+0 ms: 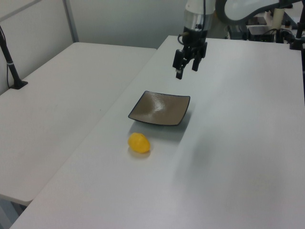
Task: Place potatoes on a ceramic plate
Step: 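Move the open gripper over the yellow potato beside the plate, then lower the gripper and close it around the yellow potato, then lift the potato and carry it over the brown plate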
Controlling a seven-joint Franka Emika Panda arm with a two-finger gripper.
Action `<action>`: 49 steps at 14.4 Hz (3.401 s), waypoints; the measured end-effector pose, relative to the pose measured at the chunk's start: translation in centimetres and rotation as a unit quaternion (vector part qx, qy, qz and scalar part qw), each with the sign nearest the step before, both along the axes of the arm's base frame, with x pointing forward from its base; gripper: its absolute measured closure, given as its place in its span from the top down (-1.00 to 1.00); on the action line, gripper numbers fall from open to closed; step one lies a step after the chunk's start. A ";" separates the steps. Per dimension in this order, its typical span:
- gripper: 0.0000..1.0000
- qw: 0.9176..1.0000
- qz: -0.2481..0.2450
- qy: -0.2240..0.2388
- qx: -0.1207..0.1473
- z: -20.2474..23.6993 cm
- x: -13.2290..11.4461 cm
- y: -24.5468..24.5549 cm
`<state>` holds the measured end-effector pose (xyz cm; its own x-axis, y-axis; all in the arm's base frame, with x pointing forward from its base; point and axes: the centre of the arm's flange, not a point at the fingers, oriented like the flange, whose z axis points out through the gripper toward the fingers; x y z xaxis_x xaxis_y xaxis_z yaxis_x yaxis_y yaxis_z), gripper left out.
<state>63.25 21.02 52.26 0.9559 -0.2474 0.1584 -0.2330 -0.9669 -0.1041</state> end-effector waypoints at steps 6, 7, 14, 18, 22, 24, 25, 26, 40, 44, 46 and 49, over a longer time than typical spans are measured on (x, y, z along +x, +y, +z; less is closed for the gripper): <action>1.00 0.999 -0.008 -0.035 0.028 -3.2 2.7 5.8; 1.00 0.999 -0.010 -0.039 0.030 -3.8 3.0 6.6; 1.00 0.996 -0.014 -0.083 0.039 -10.3 6.0 10.4; 1.00 0.994 0.004 -0.101 0.041 -14.4 6.6 13.5; 1.00 0.993 0.009 -0.111 0.031 -16.2 6.4 15.0; 1.00 0.992 0.008 -0.122 0.021 -17.4 6.4 15.5; 1.00 0.991 0.008 -0.130 0.018 -18.3 6.5 15.7; 1.00 0.991 0.008 -0.132 0.016 -18.8 6.6 15.7; 0.47 0.989 0.035 -0.144 -0.015 -21.4 6.2 17.1; 0.47 0.988 0.034 -0.152 -0.012 -20.3 6.4 17.2; 0.47 0.986 0.033 -0.161 -0.008 -18.7 6.4 17.1; 0.47 0.984 0.031 -0.174 -0.004 -16.3 6.3 16.9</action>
